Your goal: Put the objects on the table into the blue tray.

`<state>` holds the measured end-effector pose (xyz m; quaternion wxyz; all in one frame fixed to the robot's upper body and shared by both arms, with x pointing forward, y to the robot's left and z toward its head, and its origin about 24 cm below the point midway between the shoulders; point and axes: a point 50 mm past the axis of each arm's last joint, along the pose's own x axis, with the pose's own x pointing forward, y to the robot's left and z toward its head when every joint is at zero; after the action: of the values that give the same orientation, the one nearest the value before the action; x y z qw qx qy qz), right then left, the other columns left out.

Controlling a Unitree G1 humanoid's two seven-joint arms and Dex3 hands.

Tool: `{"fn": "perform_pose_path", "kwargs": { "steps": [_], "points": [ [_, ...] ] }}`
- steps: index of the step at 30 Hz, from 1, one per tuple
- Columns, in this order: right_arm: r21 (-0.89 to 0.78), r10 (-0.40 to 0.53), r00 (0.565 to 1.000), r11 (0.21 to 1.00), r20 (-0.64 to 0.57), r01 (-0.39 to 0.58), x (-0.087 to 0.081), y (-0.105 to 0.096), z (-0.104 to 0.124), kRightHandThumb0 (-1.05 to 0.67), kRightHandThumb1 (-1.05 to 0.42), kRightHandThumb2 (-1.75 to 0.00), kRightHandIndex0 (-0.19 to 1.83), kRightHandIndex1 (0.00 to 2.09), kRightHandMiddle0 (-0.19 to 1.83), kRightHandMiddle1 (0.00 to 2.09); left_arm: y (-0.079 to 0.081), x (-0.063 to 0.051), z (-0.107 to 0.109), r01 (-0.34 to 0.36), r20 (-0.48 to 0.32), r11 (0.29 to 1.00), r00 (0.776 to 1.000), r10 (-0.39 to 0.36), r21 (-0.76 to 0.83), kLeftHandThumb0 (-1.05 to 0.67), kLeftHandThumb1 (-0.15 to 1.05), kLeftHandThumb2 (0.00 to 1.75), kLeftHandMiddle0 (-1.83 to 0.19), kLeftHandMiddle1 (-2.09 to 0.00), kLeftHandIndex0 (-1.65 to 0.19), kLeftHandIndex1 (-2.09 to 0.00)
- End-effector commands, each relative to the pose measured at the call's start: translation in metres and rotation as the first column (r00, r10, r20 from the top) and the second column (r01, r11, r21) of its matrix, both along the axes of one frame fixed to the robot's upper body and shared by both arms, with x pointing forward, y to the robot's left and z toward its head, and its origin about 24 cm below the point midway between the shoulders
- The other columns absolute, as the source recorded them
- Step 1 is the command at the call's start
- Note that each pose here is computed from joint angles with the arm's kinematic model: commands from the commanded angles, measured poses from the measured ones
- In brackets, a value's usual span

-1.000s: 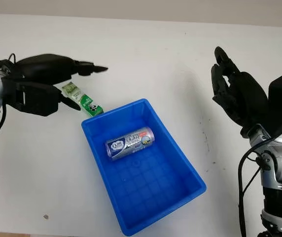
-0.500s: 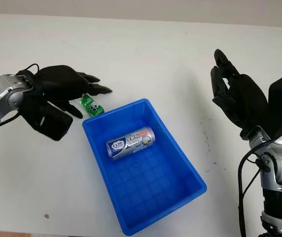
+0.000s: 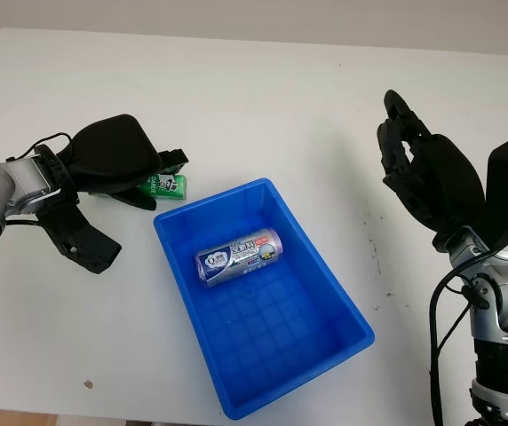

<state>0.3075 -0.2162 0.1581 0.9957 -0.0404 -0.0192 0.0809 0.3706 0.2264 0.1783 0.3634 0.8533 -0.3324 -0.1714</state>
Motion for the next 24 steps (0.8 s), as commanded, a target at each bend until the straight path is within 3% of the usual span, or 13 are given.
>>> {"fn": "perform_pose_path", "kwargs": {
  "steps": [1,5,8,10,11,15,17,20,24],
  "points": [
    [0.010,-0.007,1.000,1.000,0.004,0.007,0.000,-0.002,0.001,-0.62,-1.05,-0.71,-0.19,0.00,-0.19,0.00,-0.004,0.002,0.007,0.012,0.040,1.000,0.999,-0.011,-0.027,-0.55,1.05,0.41,-1.35,-2.09,-0.54,-2.09],
    [0.000,0.000,1.000,1.000,0.008,0.000,-0.001,-0.002,0.002,-0.61,-1.05,-0.72,-0.19,0.00,-0.19,0.00,-0.002,0.004,0.025,0.016,0.127,0.998,0.992,-0.007,-0.067,-0.55,1.05,0.43,-1.21,-2.09,-0.47,-2.09],
    [0.002,-0.002,1.000,1.000,0.008,0.002,-0.001,-0.001,0.002,-0.61,-1.05,-0.72,-0.19,0.00,-0.19,0.00,0.000,0.003,0.045,0.041,0.177,0.979,0.984,-0.006,-0.198,-0.53,1.05,0.38,-1.16,-2.09,-0.49,-2.09],
    [0.005,-0.004,1.000,1.000,0.006,0.004,-0.001,-0.001,0.001,-0.61,-1.05,-0.72,-0.19,0.00,-0.19,0.00,0.000,0.001,0.060,0.068,0.194,0.943,0.981,-0.004,-0.327,-0.52,1.05,0.37,-1.03,-2.09,-0.45,-2.09],
    [0.004,-0.004,1.000,1.000,0.004,0.004,-0.001,-0.001,0.001,-0.61,-1.05,-0.72,-0.19,0.00,-0.19,0.00,-0.001,-0.001,0.068,0.094,0.196,0.904,0.980,-0.012,-0.416,-0.52,1.05,0.37,-0.95,-2.09,-0.42,-2.09],
    [0.002,-0.002,1.000,1.000,0.006,0.002,-0.001,-0.001,0.000,-0.61,-1.05,-0.72,-0.19,0.00,-0.19,0.00,-0.012,-0.015,0.099,0.141,0.130,0.679,0.989,-0.069,-0.720,-0.55,1.05,0.35,-0.97,-2.09,-0.65,-2.09],
    [0.001,-0.005,1.000,1.000,0.005,0.005,-0.001,0.000,0.000,-0.60,-1.05,-0.72,-0.19,0.00,-0.19,0.00,-0.021,-0.027,0.105,0.140,0.055,0.545,0.984,-0.169,-0.827,-0.53,1.05,0.33,-0.96,-2.09,-0.68,-2.09],
    [-0.003,-0.006,1.000,1.000,0.001,0.006,-0.001,0.001,0.000,-0.60,-1.05,-0.72,-0.19,0.00,-0.19,0.00,-0.033,-0.049,0.109,0.068,-0.079,0.398,0.936,-0.342,-0.915,-0.50,1.05,0.29,-0.91,-2.09,-0.61,-2.09],
    [0.001,-0.008,1.000,1.000,0.000,0.008,-0.001,0.002,0.000,-0.60,-1.05,-0.72,-0.19,0.00,-0.19,0.00,-0.045,-0.077,0.111,-0.068,-0.243,0.367,0.855,-0.458,-0.928,-0.46,1.05,0.25,-0.83,-2.09,-0.41,-2.07]
  ]
}}
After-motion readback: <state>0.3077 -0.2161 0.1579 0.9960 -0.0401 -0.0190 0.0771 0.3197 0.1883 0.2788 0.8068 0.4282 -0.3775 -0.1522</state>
